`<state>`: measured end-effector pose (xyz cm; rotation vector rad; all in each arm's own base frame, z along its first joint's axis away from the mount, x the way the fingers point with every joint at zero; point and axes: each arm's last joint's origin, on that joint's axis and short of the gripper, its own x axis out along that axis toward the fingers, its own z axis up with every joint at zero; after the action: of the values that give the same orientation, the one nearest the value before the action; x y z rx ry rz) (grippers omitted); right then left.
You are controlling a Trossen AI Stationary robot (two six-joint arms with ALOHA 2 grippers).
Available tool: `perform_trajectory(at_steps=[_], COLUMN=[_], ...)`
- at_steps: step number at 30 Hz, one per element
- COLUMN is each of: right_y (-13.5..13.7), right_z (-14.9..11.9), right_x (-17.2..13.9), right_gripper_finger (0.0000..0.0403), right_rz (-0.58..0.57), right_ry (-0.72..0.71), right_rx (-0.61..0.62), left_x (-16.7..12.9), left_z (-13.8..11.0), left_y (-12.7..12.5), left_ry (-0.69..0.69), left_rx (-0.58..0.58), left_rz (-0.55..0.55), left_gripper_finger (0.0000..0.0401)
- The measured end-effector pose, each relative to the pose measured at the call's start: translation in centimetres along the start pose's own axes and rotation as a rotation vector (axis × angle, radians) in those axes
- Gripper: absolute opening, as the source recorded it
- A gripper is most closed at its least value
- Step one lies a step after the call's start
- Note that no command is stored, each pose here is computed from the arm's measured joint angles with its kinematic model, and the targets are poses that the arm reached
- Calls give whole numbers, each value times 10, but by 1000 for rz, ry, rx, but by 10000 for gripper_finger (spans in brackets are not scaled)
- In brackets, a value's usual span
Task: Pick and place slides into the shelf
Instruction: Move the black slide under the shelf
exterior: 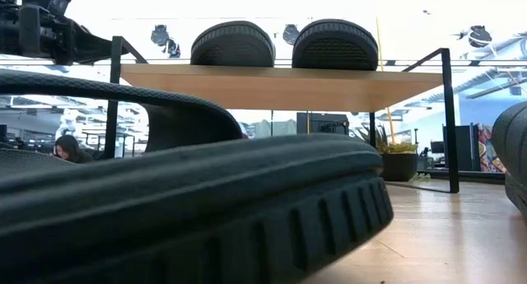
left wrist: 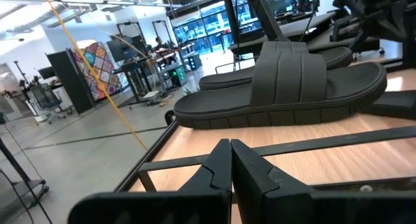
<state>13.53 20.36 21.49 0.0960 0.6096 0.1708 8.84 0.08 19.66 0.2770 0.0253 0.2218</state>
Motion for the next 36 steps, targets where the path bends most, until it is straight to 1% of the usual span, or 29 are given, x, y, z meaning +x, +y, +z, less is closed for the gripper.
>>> perform_trajectory(at_steps=[3, 7, 9, 12, 14, 19, 22, 25, 28, 31, 33, 36], right_y=[-7, -17, -21, -26, -29, -39, -44, -45, -46, -45, -44, -43], right_z=[-8, -20, -26, -35, -39, -50, -54, -55, -55, -54, -51, -47], right_x=[8, 18, 22, 24, 25, 28, 29, 31, 33, 33, 32, 31], right_gripper_finger=[0, 0, 0, 3, 14, 53, 69, 88, 114, 134, 137, 130], right_rz=[-7, 23, 66, 159, 182, 147, 122, 143, 140, 140, 152, 146], right_ry=[-12, -69, -90, -112, -132, -129, -123, -96, -86, -103, -137, -183], right_rx=[48, 143, 204, 312, 358, 350, 376, 420, 419, 332, 263, 171], left_x=[0, 0, 0, 0, 0, 0, 0, 0, 0, 0, 0, 0], left_z=[0, 0, 0, 0, 0, 0, 0, 0, 0, 0, 0, 0], left_y=[0, 0, 0, 0, 0, 0, 0, 0, 0, 0, 0, 0], left_ry=[-2, -4, -4, -4, -4, -3, -3, -2, 0, 0, 2, 2], left_rx=[18, 29, 29, 31, 31, 31, 31, 31, 32, 32, 32, 31], left_rz=[0, 2, 1, 1, 1, 1, 1, 1, 0, 0, 0, 0], left_gripper_finger=[8, 8, 8, 8, 8, 8, 8, 8, 8, 8, 8, 8])
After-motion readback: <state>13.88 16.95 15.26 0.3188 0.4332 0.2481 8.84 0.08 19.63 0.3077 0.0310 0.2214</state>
